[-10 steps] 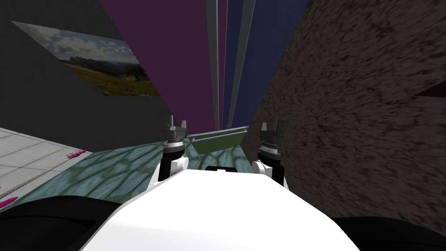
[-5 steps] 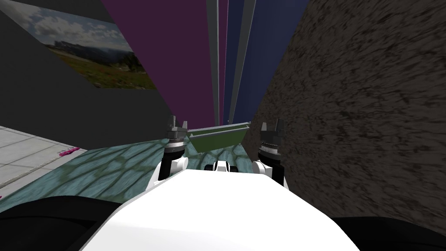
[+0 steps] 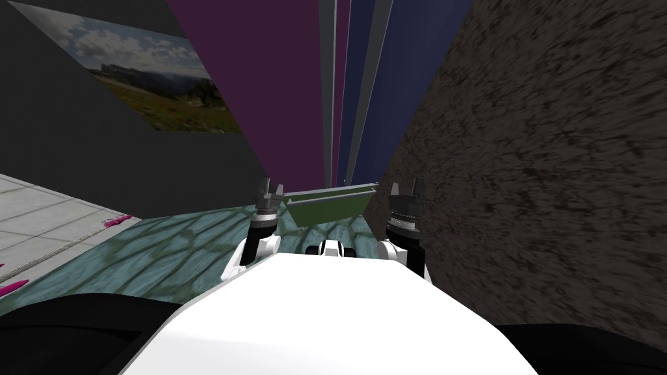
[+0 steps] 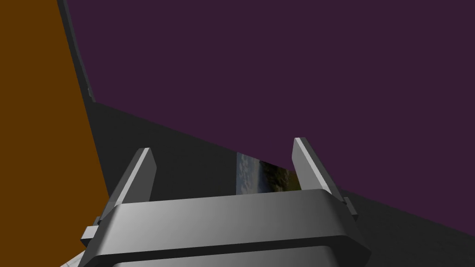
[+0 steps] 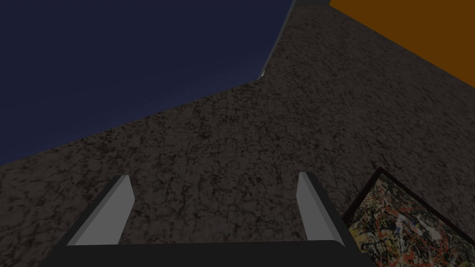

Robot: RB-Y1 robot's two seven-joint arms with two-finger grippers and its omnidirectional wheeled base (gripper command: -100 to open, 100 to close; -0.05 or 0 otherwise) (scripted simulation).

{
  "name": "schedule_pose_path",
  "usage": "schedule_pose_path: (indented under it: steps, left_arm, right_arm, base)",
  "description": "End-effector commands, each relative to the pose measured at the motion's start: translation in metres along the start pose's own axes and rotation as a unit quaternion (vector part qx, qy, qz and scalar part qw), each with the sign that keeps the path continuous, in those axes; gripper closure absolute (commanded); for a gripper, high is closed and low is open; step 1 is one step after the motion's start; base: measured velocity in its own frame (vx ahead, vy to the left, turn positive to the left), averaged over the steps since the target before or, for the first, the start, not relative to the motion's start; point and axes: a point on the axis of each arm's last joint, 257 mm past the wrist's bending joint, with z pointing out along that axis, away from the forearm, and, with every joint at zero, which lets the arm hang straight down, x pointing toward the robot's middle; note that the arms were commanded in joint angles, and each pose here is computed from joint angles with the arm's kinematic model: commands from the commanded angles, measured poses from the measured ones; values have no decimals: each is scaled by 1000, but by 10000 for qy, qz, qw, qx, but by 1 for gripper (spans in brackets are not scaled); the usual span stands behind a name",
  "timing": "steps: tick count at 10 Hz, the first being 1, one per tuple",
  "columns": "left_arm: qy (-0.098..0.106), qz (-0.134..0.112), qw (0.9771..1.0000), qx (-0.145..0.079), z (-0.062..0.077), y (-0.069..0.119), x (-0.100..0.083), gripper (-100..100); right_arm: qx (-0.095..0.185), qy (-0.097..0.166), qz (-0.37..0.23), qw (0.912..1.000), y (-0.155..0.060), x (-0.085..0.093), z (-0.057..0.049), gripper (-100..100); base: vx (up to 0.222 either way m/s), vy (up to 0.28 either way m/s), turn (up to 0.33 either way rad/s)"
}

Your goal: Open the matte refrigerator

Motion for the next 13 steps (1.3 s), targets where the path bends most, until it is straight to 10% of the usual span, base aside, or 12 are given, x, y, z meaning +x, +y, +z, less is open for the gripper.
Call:
schedule_pose_path:
  steps: [1,13]
  left_arm:
    - [83,74,9999,-32,-5,17,-3,-100]
    - [83,224,9989,-402,-40,95,-23,-100]
  right_arm:
    - [0,0,0,10000,0,0,0,0]
    - [0,0,0,10000,0,0,0,0]
  base:
    - [-1,37,99]
    - [4,22,45]
